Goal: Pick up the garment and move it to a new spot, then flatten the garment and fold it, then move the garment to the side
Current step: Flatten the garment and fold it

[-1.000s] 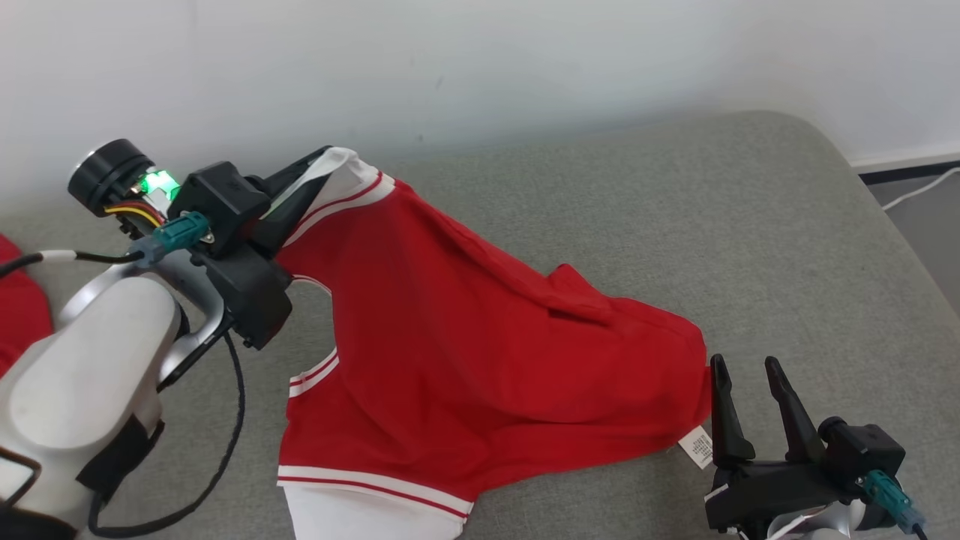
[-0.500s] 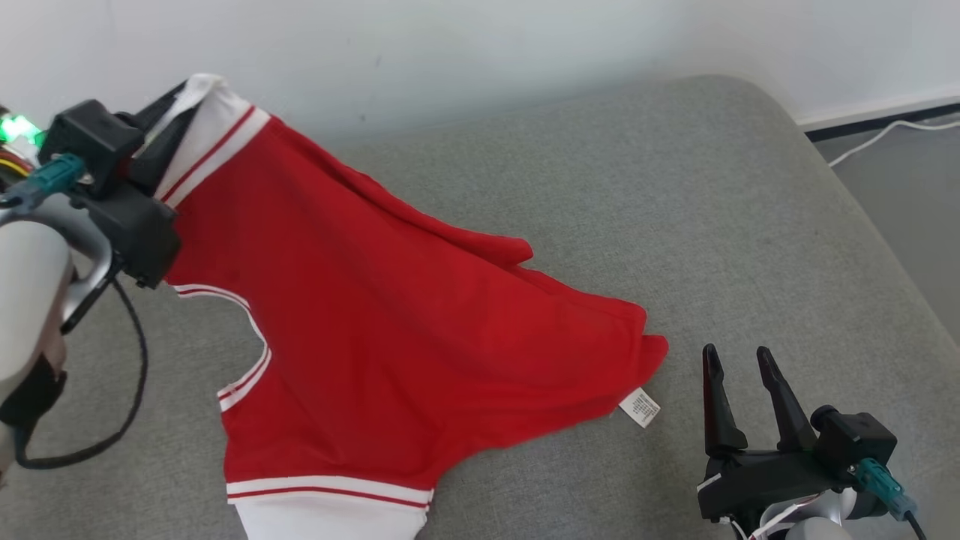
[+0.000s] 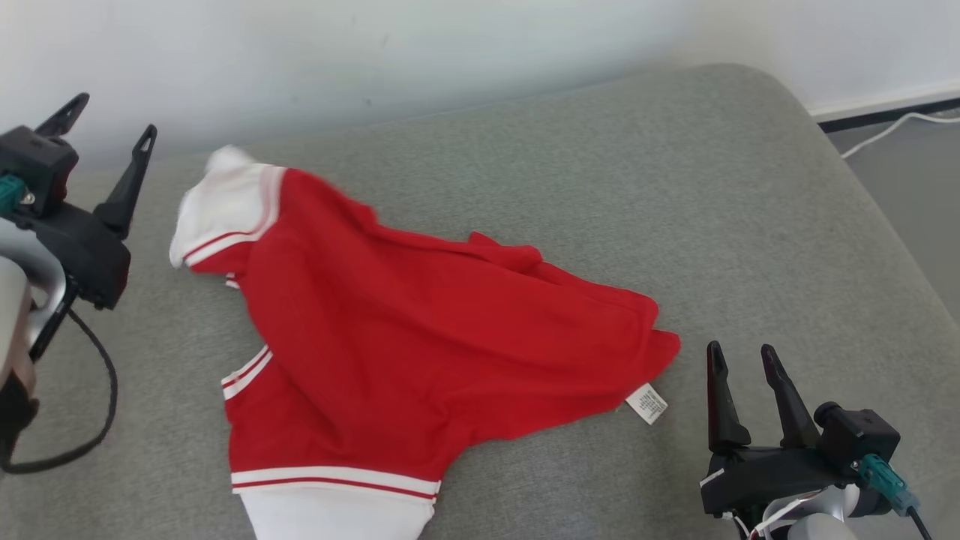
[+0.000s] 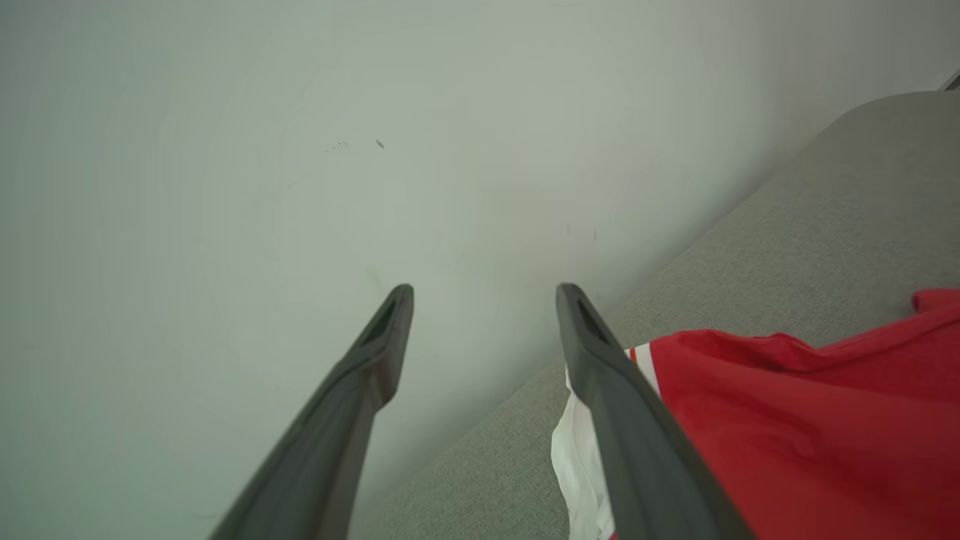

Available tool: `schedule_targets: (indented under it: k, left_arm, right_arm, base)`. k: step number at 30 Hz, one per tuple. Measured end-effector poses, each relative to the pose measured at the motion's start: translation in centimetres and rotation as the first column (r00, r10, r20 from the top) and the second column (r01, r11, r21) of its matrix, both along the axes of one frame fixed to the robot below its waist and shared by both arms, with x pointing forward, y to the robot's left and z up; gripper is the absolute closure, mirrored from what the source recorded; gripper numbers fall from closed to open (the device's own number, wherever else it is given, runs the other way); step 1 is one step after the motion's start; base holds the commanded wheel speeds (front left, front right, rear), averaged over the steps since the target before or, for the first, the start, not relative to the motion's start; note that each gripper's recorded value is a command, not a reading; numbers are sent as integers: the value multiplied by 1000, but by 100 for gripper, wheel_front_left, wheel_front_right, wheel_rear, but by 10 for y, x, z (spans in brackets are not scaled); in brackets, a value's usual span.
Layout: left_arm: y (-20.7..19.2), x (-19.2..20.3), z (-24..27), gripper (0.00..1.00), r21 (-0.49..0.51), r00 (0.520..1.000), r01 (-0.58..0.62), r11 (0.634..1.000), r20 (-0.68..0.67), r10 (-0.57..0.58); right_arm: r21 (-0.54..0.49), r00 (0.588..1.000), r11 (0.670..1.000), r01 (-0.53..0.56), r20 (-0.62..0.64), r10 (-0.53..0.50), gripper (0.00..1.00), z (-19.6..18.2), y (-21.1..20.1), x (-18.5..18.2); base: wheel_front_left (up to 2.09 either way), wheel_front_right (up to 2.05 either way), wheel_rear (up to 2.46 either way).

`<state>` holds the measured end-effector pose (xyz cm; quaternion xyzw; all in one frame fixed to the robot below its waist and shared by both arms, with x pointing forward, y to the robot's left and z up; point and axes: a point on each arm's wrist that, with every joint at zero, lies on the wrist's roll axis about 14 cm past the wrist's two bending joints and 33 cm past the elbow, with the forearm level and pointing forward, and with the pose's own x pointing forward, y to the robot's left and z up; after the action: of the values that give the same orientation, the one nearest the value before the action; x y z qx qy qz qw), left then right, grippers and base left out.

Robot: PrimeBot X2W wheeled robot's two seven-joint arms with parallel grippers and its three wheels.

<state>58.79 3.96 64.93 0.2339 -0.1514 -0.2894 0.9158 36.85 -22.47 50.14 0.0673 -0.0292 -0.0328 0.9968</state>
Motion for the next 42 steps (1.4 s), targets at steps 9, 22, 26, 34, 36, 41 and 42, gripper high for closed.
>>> schedule_targets:
  k: [9, 22, 26, 34, 36, 41, 42]
  left_arm:
    - [34, -34, 10, 0, -194, 997, -62, 979, 25, 68]
    - [78, -110, 11, 0, -419, 980, -155, 894, 51, 194]
    - [99, -137, 2, 0, -474, 963, -224, 851, 27, 269]
    - [114, -179, -19, 0, -540, 939, -308, 783, -42, 341]
    - [119, -186, -22, 0, -553, 928, -334, 763, -54, 368]
    - [133, -202, -34, 0, -560, 895, -407, 721, -86, 438]
    - [137, -205, -33, 0, -570, 886, -419, 707, -89, 454]
  right_arm:
    - [3, 999, 999, -50, 1, 50, 0, -2, 15, 8]
    - [-13, 994, 994, -108, 0, 108, 0, -2, 30, 14]
    - [-15, 993, 993, -121, 17, 121, 0, 4, 35, 14]
    - [-22, 991, 991, -132, 26, 133, 0, 7, 38, 12]
    - [-31, 990, 990, -136, 28, 137, 0, 8, 39, 12]
    - [-52, 987, 987, -155, 29, 156, 0, 9, 44, 13]
    - [-54, 986, 986, -160, 32, 162, 0, 10, 46, 14]
  base:
    - [0, 0, 0]
    - [0, 0, 0]
    - [0, 0, 0]
    - [0, 0, 0]
    - [0, 0, 0]
    - [0, 0, 0]
    - [0, 0, 0]
